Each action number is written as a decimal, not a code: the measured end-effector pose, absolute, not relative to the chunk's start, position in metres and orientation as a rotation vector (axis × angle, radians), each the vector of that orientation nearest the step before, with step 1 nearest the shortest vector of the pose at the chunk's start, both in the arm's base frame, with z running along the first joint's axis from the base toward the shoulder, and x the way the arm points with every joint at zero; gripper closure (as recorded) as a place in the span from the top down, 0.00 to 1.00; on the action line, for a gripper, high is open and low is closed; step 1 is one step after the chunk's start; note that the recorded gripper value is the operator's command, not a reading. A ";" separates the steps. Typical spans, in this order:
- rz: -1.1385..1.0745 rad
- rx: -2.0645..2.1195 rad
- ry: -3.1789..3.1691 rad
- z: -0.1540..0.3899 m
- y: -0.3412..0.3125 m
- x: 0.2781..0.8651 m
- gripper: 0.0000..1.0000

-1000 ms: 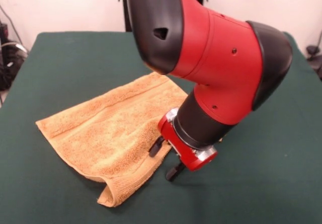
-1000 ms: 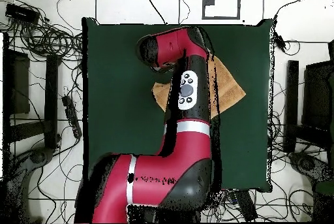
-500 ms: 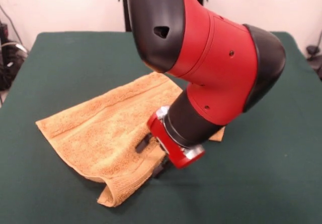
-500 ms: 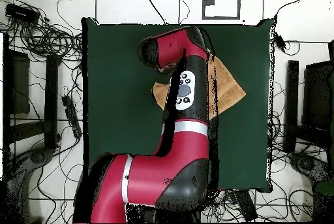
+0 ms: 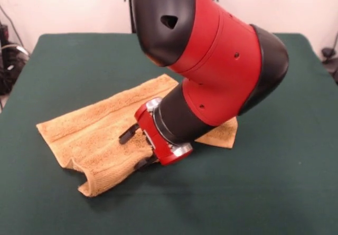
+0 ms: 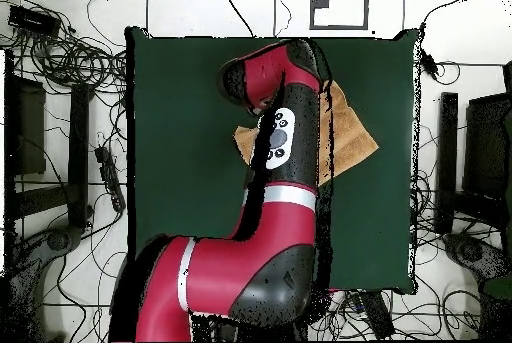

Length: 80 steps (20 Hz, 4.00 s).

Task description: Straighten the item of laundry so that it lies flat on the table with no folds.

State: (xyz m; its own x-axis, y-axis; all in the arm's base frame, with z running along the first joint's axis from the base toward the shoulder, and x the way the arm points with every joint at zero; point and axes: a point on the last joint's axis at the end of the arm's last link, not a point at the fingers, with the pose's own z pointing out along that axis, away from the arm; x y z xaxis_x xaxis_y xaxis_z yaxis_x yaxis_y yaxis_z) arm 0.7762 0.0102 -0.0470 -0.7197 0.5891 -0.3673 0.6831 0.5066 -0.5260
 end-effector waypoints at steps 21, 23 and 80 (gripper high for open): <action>-0.622 1.354 2.608 -0.057 -0.042 0.810 0.00; -0.557 1.331 2.588 -0.055 -0.045 0.813 0.00; 0.378 0.647 2.095 -0.026 0.007 0.777 1.00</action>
